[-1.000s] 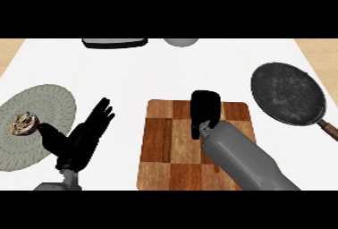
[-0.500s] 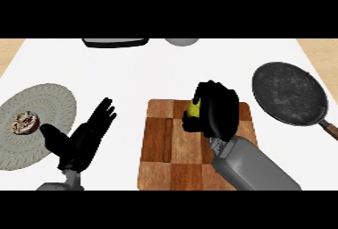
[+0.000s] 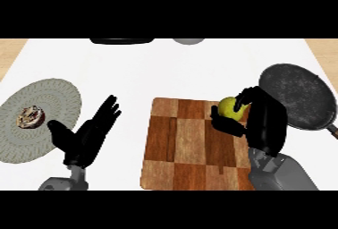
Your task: Pick the pear from the cutting board and place it in the pan
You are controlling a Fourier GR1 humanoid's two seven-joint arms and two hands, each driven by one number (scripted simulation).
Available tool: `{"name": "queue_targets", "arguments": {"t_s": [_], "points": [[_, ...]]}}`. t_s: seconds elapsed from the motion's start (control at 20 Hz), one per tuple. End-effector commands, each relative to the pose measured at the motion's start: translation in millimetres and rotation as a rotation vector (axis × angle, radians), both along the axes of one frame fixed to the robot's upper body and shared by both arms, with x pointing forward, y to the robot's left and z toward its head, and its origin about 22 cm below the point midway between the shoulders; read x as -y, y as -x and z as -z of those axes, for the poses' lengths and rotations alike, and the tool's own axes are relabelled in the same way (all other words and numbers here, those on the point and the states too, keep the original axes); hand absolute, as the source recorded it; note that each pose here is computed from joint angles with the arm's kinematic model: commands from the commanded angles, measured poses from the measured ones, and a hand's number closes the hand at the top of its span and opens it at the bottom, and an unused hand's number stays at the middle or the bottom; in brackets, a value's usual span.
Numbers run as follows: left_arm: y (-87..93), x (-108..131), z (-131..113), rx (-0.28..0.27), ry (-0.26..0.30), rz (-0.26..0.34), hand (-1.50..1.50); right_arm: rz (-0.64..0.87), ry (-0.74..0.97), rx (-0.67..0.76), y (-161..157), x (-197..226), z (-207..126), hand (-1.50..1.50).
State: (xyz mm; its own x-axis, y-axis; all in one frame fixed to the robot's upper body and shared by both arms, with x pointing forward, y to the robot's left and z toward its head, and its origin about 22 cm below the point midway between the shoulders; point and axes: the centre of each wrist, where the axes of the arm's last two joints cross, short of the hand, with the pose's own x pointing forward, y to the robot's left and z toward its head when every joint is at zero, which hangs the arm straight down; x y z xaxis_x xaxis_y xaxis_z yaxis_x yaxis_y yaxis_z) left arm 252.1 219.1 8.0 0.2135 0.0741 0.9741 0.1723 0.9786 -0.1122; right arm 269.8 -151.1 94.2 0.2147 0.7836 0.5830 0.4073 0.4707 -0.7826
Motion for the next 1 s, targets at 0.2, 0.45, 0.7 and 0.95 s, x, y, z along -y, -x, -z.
{"name": "queue_targets", "arguments": {"t_s": [0.2, 0.45, 0.7, 0.95], "points": [[-3.1, -15.0, -7.1, 0.008, 0.012, 0.024, 0.0, 0.142, 0.114, 0.011, -37.6, 91.0, 16.2, 1.5], [-8.0, -1.0, -14.5, 0.017, 0.0, 0.021, 0.0, 0.213, 0.16, 0.088, -62.5, 118.0, 60.6, 1.5], [-1.9, -5.0, -21.1, 0.009, -0.006, 0.034, 0.0, 0.357, 0.149, 0.182, -85.8, 170.2, 57.3, 1.5], [-7.1, 9.5, -5.4, 0.013, -0.021, 0.059, 0.0, 0.4, 0.138, 0.217, -96.7, 213.2, 61.1, 1.5]]}}
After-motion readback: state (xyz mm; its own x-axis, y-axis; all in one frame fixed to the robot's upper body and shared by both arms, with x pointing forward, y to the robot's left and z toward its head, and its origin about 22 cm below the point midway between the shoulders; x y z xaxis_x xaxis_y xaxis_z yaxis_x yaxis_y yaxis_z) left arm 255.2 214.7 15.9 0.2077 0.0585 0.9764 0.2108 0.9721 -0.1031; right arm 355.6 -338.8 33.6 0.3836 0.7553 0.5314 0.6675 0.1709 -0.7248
